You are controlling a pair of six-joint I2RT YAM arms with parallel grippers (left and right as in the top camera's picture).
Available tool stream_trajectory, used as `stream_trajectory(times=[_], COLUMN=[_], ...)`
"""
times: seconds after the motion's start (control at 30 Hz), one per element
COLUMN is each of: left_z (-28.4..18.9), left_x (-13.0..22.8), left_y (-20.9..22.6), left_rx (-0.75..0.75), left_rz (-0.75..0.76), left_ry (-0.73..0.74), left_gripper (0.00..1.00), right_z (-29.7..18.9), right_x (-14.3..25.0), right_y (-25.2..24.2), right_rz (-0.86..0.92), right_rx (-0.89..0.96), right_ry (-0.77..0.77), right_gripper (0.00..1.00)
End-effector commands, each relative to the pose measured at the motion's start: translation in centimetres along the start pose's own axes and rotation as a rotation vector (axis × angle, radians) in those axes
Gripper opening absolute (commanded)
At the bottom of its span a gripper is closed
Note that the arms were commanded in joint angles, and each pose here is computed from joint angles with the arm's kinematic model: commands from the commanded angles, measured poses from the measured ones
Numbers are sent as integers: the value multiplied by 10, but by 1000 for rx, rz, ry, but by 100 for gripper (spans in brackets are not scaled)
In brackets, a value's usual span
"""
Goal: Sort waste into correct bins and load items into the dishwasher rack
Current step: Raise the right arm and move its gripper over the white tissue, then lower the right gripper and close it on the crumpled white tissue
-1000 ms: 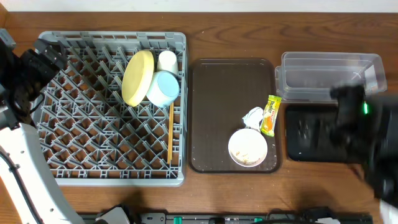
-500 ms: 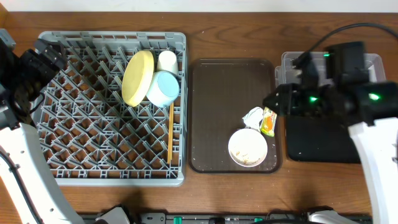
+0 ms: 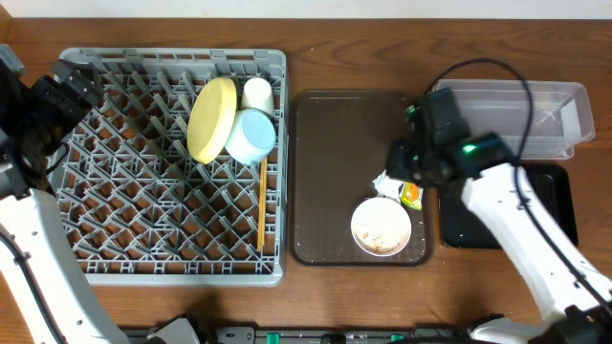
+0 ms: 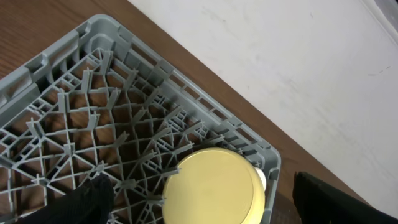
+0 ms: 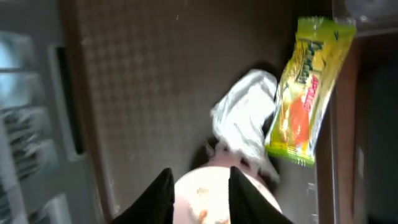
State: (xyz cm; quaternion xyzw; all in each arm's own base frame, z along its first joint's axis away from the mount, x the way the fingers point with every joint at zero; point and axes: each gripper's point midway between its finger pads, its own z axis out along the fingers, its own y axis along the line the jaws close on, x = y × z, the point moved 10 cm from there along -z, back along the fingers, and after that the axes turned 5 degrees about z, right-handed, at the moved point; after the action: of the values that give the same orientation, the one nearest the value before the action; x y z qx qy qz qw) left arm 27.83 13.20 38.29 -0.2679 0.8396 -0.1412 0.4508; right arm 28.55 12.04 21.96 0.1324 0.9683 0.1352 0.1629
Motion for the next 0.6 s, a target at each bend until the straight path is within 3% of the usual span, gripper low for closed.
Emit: stream_trajectory(times=[0.0,0.57], left_z=[-2,-2], left_x=[-4,-4], left_y=[-1,-1], left_rx=[10,10], left_rz=[5,5], left_ry=[-10,-10], left_gripper=[93,93], right_z=[26,108], right_x=[7,22], right_y=[-14,-39], right_rz=[44,37], right_rx=[154,268], right_ry=[-54,-35], right_gripper=[28,28])
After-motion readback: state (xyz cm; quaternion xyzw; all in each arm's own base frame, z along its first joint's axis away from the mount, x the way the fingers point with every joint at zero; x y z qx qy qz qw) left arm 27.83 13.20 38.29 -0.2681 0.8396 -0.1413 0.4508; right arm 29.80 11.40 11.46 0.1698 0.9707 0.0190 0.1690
